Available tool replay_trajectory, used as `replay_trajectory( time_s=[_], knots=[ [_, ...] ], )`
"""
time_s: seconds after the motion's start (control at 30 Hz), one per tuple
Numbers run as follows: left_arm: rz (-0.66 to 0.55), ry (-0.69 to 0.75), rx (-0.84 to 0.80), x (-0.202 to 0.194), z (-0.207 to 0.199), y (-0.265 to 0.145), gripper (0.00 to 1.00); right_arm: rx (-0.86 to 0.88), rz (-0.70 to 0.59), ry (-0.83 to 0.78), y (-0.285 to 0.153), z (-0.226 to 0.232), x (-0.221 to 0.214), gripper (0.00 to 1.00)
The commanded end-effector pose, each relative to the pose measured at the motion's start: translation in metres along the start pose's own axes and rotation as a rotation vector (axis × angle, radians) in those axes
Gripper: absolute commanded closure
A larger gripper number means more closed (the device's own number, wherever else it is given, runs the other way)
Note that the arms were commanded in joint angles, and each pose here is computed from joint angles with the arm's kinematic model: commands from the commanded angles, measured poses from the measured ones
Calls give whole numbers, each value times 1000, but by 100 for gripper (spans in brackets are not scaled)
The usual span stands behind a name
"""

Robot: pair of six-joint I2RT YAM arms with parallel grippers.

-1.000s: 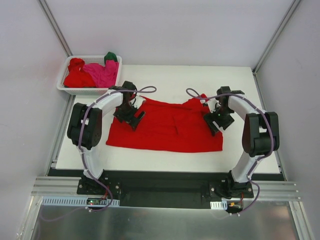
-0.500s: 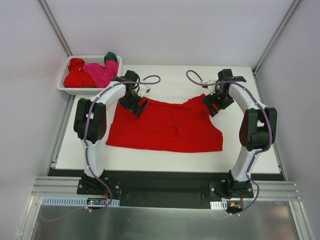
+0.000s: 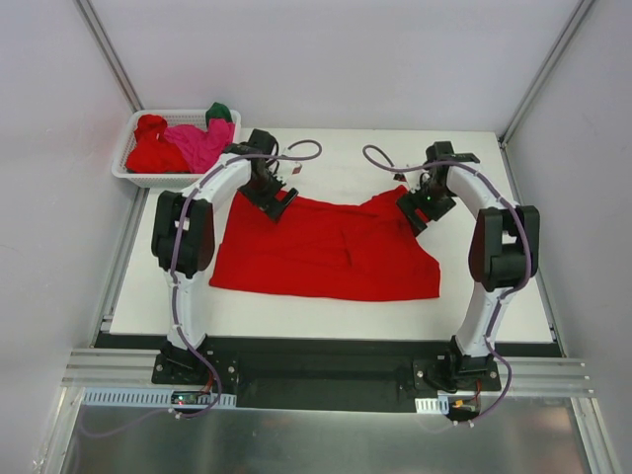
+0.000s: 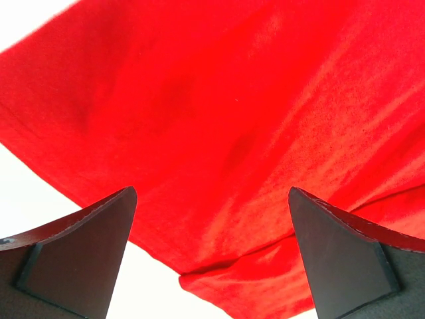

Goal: Fold and stack the t-shirts

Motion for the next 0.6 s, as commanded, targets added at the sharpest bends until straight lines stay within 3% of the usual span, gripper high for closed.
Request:
replay_trajectory(
  time_s=[0.0, 0.1, 0.57],
  knots=[
    [-30, 43, -2, 11, -2, -9, 1, -70, -44, -58, 4, -9, 10, 9],
    [-15, 83, 12, 8, -2, -8, 1, -131, -49, -116, 11, -16, 17, 0],
    [110, 524, 232, 32, 48, 7, 1, -264, -20, -383, 18, -61, 54, 0]
  ],
)
Point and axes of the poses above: each gripper's point midway between its finger pads, its own y axis out along the fingers, its own z axis along the line the jaws close on, x = y × z, the point moved 4 cm from there along -y, back along the fingers, and after that the axes turned 4 degrees about -y, right-handed, at the moved point
